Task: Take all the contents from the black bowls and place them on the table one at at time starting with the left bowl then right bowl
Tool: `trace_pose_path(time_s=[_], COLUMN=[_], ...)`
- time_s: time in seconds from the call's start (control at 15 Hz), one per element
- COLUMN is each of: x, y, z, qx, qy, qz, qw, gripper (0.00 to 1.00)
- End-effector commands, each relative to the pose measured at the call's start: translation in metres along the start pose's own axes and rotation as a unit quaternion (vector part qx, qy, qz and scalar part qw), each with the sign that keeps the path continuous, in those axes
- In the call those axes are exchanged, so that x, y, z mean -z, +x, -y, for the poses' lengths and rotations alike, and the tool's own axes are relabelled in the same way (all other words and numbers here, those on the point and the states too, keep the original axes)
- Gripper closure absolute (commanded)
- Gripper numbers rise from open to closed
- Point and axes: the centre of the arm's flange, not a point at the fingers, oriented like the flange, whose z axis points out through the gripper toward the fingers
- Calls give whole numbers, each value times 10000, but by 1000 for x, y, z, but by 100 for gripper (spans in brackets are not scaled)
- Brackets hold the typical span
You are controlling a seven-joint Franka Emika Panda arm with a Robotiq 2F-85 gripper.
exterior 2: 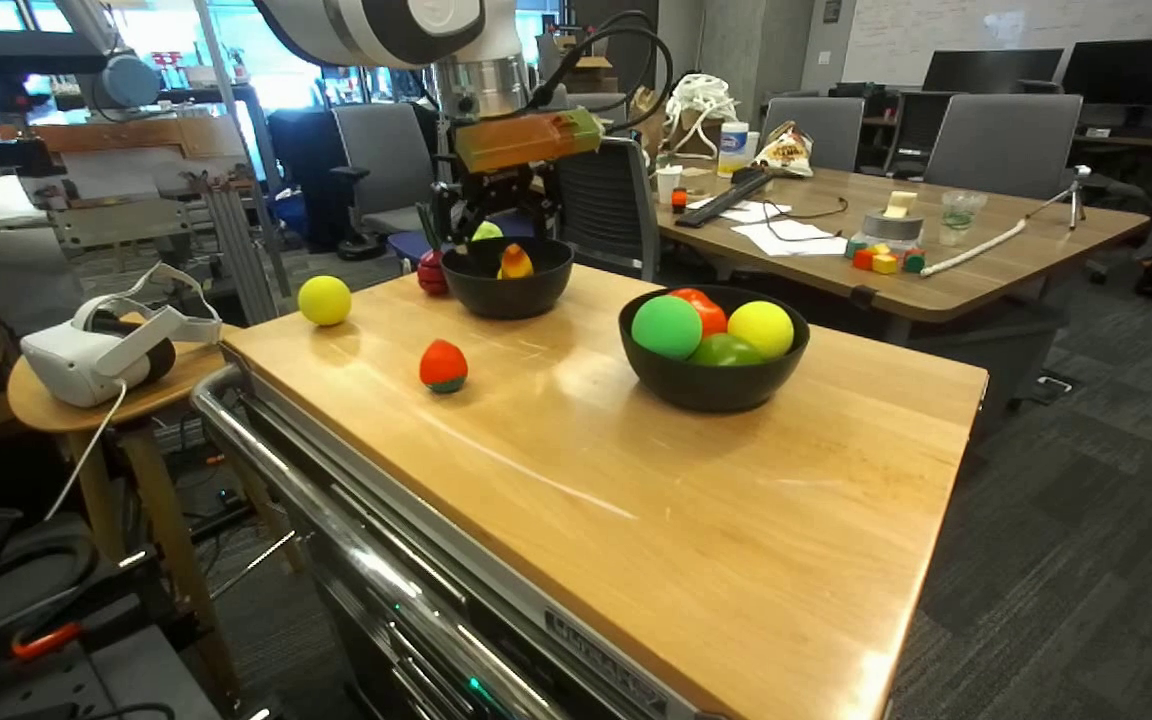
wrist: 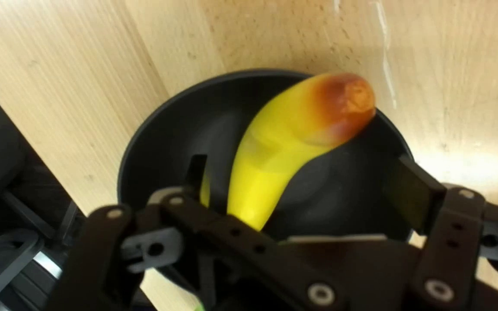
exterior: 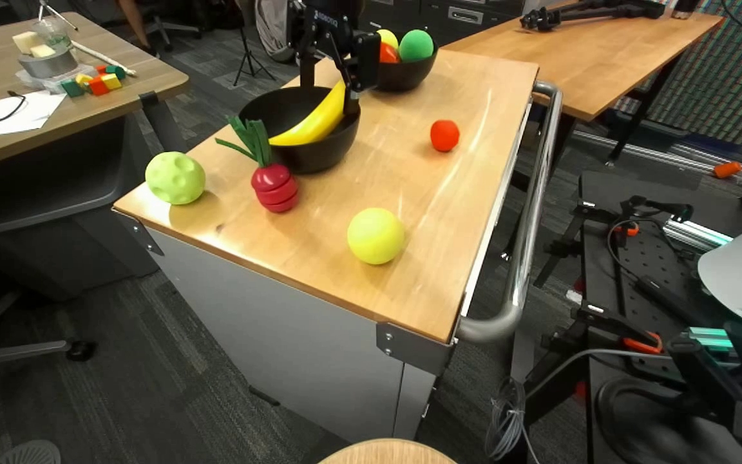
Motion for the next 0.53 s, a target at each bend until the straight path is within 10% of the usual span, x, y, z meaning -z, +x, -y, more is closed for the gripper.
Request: trace_pose_path(time_s=[0.0,0.33,0.4,0.47], x=[-11,-24,-26,-27], y=[1,1,1,0], z=[-6,-5,-5,-4], qx=[486,733,766,783], qy=[-299,-410,-419,-410], qz=[108,270,311,342], qw=[9983,9961,9957,9955], gripper=[0,3,26,27])
